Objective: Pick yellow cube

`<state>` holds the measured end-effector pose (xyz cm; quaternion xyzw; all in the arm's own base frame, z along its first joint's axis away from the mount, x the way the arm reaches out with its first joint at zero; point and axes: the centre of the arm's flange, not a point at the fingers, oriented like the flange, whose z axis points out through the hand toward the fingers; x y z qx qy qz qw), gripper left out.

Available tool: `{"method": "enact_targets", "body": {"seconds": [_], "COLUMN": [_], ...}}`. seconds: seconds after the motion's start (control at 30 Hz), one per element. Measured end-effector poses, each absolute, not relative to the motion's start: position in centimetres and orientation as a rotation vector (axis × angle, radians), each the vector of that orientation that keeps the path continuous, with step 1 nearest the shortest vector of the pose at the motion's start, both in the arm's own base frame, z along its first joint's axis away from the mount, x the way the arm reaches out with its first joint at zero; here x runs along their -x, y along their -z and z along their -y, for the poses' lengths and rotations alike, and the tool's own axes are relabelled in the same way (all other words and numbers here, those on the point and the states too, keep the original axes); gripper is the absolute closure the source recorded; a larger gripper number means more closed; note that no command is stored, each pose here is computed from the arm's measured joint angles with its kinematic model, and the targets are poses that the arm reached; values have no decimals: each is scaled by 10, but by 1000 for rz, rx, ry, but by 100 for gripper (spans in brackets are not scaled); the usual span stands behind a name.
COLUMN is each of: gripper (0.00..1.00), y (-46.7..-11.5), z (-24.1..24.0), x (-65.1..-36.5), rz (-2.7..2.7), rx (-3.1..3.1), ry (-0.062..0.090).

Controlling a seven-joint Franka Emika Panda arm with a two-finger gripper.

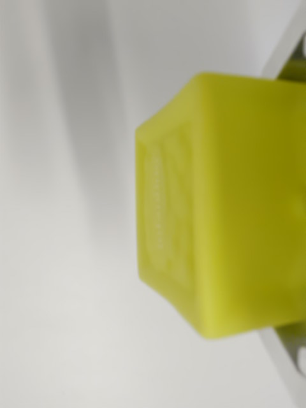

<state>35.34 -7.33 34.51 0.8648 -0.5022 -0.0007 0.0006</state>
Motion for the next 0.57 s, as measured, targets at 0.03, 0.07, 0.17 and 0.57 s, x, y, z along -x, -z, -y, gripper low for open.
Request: {"method": "enact_targets", "body": {"seconds": [0.03,0.07,0.17,0.57], "gripper": [100,100,100,100], "y": [-348,-350,-358,-364], "z": [73,73,73,73], "x": [-353,-353,-353,-353], "rz": [1577,1577,1577,1577], "rx": [-2716,-2716,-2716,-2716], "ry": [2,2,2,2]}}
